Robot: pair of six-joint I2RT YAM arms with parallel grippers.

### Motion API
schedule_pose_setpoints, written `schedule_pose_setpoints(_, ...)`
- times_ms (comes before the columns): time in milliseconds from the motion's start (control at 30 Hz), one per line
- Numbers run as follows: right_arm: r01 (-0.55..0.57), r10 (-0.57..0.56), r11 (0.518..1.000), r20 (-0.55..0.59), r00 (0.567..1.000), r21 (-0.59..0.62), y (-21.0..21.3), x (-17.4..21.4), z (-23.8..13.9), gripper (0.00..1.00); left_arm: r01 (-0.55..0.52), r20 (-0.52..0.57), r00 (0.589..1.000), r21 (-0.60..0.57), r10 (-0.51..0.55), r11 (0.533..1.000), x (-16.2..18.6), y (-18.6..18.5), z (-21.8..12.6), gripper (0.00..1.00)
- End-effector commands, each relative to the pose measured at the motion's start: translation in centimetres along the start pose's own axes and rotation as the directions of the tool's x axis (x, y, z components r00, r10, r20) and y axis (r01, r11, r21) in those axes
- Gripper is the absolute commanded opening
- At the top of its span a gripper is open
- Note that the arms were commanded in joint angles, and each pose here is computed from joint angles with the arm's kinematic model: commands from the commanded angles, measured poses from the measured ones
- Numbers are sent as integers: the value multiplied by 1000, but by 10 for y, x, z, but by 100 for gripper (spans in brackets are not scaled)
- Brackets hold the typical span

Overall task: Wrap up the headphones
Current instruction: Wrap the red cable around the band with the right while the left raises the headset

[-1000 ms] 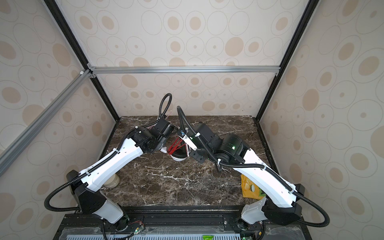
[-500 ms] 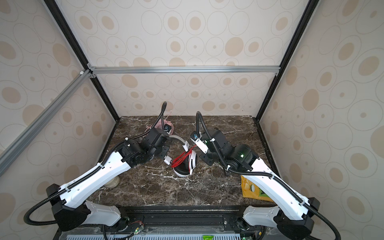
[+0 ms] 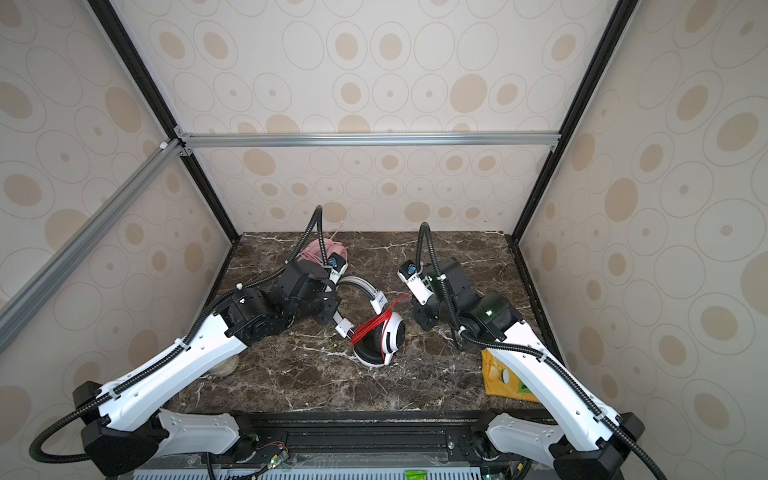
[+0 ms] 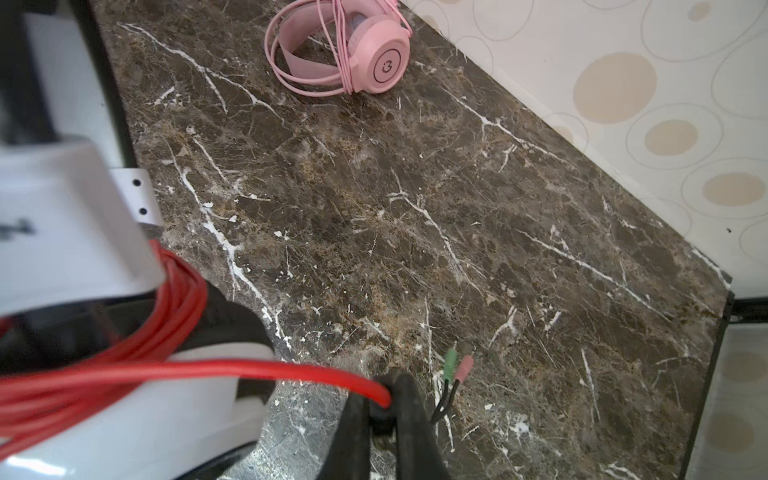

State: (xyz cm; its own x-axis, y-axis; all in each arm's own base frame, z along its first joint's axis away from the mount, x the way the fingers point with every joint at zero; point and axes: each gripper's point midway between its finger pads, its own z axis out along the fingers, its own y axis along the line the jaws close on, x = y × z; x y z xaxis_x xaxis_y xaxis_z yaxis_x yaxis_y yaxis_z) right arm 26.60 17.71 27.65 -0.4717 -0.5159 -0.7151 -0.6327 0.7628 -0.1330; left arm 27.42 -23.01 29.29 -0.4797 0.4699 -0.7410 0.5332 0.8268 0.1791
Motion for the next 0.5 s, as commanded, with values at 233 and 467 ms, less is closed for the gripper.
schedule_pose_setpoints(233, -126, 123, 984, -38, 992, -122, 8, 21, 21, 5, 15, 144, 989, 161, -38, 987, -34, -24, -24, 0)
schedule_pose_setpoints(467, -193, 196, 945, -15, 980, -266, 29, 28, 33, 39, 64, 172, 980, 221, -104, 973, -48, -29, -35, 0)
